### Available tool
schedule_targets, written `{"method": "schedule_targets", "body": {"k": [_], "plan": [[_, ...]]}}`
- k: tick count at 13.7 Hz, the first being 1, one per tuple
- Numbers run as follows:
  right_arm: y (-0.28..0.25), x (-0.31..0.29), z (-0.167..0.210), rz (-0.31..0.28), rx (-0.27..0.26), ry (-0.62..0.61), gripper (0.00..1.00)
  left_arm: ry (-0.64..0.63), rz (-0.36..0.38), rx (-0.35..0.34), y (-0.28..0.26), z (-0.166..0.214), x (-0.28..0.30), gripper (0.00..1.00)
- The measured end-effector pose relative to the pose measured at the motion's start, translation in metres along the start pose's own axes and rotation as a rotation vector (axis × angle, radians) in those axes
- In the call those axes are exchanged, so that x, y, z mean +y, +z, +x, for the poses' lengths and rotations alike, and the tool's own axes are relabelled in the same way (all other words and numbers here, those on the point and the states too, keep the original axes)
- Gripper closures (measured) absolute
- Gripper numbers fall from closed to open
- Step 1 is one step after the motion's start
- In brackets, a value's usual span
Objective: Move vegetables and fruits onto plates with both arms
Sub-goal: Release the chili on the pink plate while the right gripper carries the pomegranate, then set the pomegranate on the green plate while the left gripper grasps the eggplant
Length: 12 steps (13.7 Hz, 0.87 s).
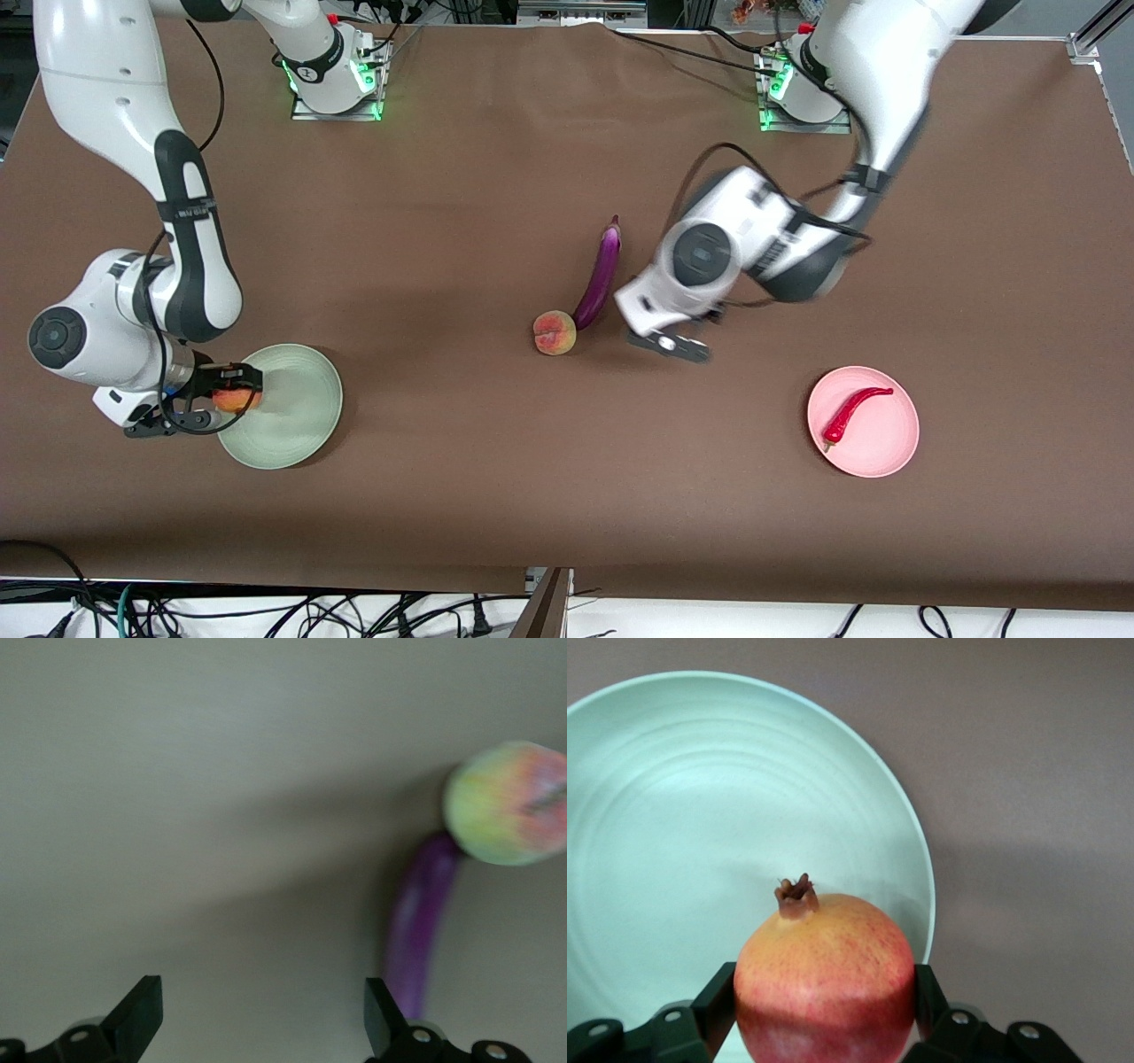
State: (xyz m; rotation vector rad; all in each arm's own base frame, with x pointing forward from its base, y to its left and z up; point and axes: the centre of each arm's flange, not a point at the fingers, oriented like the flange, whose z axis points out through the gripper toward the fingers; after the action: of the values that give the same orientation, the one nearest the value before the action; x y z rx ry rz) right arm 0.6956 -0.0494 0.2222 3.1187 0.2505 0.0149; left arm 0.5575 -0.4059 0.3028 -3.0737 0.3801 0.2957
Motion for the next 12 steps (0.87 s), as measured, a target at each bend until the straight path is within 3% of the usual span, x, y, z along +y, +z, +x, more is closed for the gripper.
{"method": "schedule_targets", "body": {"k": [4, 6, 9, 12], "plan": [[0.001, -0.013, 0.006, 0.004, 0.008, -0.018, 0.17, 0.010, -0.041, 0.022, 0.062, -0.022, 0.063, 0.00], [-0.010, -0.013, 0.013, 0.012, 0.036, -0.008, 0.01, 0.011, -0.071, 0.041, 0.089, -0.024, 0.063, 0.00], [-0.048, -0.018, 0.029, 0.044, 0.045, -0.013, 0.00, 0.015, -0.083, 0.030, 0.114, -0.029, 0.065, 0.04], [-0.099, -0.038, 0.040, 0.125, -0.006, -0.013, 0.00, 0.012, -0.083, 0.021, 0.122, -0.028, 0.063, 0.39]]}}
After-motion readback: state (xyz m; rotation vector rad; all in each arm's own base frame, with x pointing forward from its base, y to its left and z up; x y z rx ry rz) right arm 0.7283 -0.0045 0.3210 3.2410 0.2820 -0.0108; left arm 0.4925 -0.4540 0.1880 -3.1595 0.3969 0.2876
